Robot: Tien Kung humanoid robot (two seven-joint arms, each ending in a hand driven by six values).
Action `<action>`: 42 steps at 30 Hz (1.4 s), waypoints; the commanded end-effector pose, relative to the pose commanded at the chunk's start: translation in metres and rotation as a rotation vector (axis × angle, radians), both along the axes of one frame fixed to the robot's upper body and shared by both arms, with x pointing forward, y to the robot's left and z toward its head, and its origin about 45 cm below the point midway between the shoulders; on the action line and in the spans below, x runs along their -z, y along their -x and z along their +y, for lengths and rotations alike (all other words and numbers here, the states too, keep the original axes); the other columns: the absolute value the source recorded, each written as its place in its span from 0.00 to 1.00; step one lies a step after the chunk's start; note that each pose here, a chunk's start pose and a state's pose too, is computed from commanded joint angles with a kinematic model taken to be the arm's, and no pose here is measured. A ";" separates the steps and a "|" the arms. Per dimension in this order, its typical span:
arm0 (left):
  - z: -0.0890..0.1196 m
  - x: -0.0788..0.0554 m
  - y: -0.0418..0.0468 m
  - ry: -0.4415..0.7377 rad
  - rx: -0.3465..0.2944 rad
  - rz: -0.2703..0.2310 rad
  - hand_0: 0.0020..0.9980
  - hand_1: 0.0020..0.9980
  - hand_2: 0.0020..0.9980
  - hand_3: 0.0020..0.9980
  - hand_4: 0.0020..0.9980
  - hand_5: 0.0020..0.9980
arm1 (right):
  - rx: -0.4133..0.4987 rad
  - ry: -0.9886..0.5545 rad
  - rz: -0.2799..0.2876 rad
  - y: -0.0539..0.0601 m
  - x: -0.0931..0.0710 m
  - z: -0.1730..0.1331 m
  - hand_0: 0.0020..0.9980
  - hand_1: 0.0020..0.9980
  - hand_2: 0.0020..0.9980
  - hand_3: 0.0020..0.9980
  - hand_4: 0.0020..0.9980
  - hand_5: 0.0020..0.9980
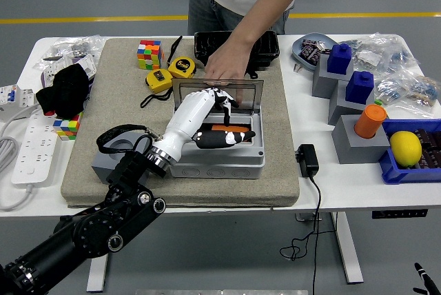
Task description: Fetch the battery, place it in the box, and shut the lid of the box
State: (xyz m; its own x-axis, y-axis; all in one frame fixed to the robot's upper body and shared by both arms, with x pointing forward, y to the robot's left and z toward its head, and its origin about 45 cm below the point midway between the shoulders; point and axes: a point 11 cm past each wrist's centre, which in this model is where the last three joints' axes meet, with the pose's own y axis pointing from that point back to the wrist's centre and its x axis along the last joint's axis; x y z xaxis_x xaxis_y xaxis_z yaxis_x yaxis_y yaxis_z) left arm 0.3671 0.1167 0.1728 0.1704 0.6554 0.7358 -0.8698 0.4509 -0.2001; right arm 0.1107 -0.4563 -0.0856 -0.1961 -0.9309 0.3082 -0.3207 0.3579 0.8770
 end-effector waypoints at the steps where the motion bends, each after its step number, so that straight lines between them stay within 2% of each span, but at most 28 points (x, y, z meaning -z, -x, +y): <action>1: -0.001 -0.001 0.0005 0.002 0.002 -0.002 0.46 0.66 0.57 0.26 1.00 0.51 | 0.000 0.000 0.000 0.000 0.000 0.000 0.87 0.82 0.77 0.80 1.00 1.00; 5: -0.007 -0.007 0.0042 0.008 0.021 -0.018 0.46 0.66 0.57 0.26 1.00 0.51 | 0.000 -0.001 -0.001 0.000 0.000 0.001 0.87 0.82 0.77 0.80 1.00 1.00; 6: -0.009 -0.008 0.0050 0.010 0.025 -0.022 0.41 0.61 0.56 0.27 1.00 0.51 | 0.000 -0.001 -0.001 0.000 0.000 0.000 0.87 0.81 0.77 0.80 1.00 1.00; 11: -0.018 -0.019 0.0104 0.026 0.050 -0.049 0.41 0.61 0.56 0.27 1.00 0.51 | 0.000 -0.001 0.000 0.000 0.000 0.000 0.87 0.81 0.77 0.80 1.00 1.00; 12: -0.020 -0.022 0.0120 0.032 0.057 -0.057 0.38 0.49 0.47 0.25 1.00 0.51 | 0.001 0.000 0.000 0.000 0.000 0.000 0.87 0.81 0.77 0.80 1.00 1.00; 17: -0.032 -0.043 0.0191 0.073 0.092 -0.100 0.38 0.49 0.47 0.25 1.00 0.51 | 0.001 -0.001 -0.001 0.000 0.000 0.000 0.87 0.81 0.77 0.80 1.00 1.00; 18: -0.035 -0.050 0.0209 0.086 0.103 -0.117 0.37 0.47 0.44 0.24 1.00 0.52 | 0.001 -0.002 -0.001 0.000 0.000 0.000 0.87 0.81 0.77 0.80 1.00 1.00; 22: -0.041 -0.074 0.0236 0.126 0.124 -0.175 0.37 0.47 0.44 0.24 1.00 0.52 | 0.001 -0.002 -0.002 0.000 0.000 0.000 0.87 0.81 0.77 0.80 1.00 1.00; 23: -0.041 -0.081 0.0215 0.133 0.122 -0.194 0.37 0.47 0.44 0.24 1.00 0.52 | 0.000 -0.002 -0.002 -0.001 0.000 0.001 0.87 0.81 0.77 0.80 1.00 1.00; 24: -0.040 -0.085 0.0202 0.135 0.121 -0.203 0.41 0.52 0.46 0.26 1.00 0.57 | 0.000 -0.002 -0.003 -0.001 0.000 0.001 0.87 0.81 0.77 0.80 1.00 1.00; 29: -0.032 -0.103 -0.0010 0.073 0.087 -0.253 0.41 0.52 0.46 0.26 1.00 0.57 | -0.001 -0.002 -0.006 -0.003 -0.001 0.001 0.87 0.81 0.77 0.80 1.00 1.00; 30: -0.030 -0.104 -0.0059 0.048 0.078 -0.251 0.71 0.78 0.70 0.62 1.00 0.80 | -0.001 -0.002 -0.007 -0.003 -0.001 0.001 0.87 0.81 0.77 0.80 1.00 1.00; 31: -0.028 -0.105 -0.0098 0.027 0.070 -0.248 0.71 0.78 0.70 0.62 1.00 0.80 | -0.001 -0.002 -0.007 -0.003 -0.001 0.001 0.87 0.81 0.77 0.80 1.00 1.00; 32: -0.026 -0.105 -0.0157 -0.018 0.055 -0.233 0.71 0.78 0.70 0.62 1.00 0.80 | 0.000 -0.002 -0.007 -0.003 -0.001 0.001 0.87 0.81 0.77 0.80 1.00 1.00; 35: -0.019 -0.103 -0.0255 -0.095 0.021 -0.173 0.71 0.78 0.70 0.62 1.00 0.80 | 0.001 -0.002 -0.006 -0.003 -0.001 0.001 0.87 0.81 0.77 0.80 1.00 1.00; 36: -0.018 -0.102 -0.0275 -0.117 0.009 -0.155 0.99 1.00 0.93 0.88 1.00 1.00 | 0.001 -0.002 -0.005 -0.003 0.000 0.001 0.87 0.81 0.77 0.80 1.00 1.00; 41: -0.007 -0.092 -0.0384 -0.273 -0.077 -0.060 0.99 1.00 0.93 0.88 1.00 1.00 | 0.002 -0.005 -0.003 -0.002 0.001 0.002 0.87 0.81 0.77 0.80 1.00 1.00; 42: -0.006 -0.090 -0.0394 -0.288 -0.088 -0.048 1.00 1.00 0.98 0.95 1.00 1.00 | 0.002 -0.005 -0.003 -0.002 0.001 0.002 0.87 0.81 0.77 0.80 1.00 1.00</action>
